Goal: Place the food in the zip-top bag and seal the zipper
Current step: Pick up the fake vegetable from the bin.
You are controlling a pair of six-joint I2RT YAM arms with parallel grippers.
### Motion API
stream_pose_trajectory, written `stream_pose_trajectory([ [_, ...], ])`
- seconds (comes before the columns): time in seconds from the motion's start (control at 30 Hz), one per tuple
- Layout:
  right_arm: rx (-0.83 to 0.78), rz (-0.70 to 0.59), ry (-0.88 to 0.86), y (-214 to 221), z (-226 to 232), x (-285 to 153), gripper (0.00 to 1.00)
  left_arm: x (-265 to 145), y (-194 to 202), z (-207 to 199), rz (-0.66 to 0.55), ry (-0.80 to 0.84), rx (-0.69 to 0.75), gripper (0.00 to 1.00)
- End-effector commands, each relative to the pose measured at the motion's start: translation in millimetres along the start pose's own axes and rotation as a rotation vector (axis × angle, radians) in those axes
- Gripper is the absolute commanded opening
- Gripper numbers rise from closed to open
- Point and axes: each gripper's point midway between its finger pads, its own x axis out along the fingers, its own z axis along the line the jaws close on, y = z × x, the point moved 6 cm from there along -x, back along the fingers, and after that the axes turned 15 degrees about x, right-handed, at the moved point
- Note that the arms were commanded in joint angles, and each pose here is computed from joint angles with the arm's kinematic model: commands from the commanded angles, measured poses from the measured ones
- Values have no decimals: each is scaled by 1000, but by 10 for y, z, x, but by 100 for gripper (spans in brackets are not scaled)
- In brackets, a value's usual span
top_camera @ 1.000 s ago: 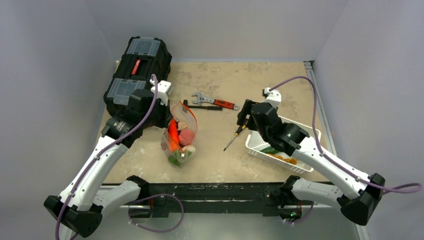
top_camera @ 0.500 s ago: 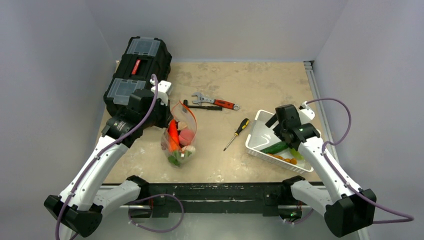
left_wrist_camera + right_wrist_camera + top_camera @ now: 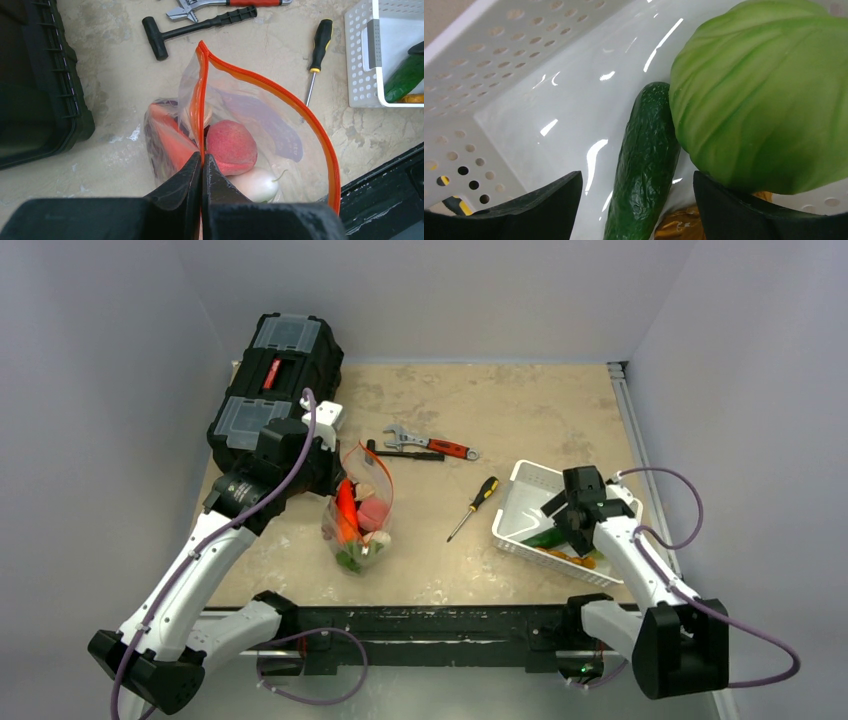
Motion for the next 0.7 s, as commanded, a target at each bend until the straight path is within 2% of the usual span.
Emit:
stream_pose_trajectory([
  [0.0,23,44,-42,85,81,158,80,-39,-163,24,-64,-10,8,0],
  [0.13,17,75,-36,146,89,238,76,-38,-162,28,-63,-13,9,0],
  [0.27,15,81,-56,146,129,233,64,-30,-159,22,-60,-7,9,0],
  [0.5,27,85,-119,113,201,127,31,-25,-158,18,-57,-3,9,0],
  [0.67,34,89,-151,86,249,40,19,-28,-160,21,-57,-6,9,0],
])
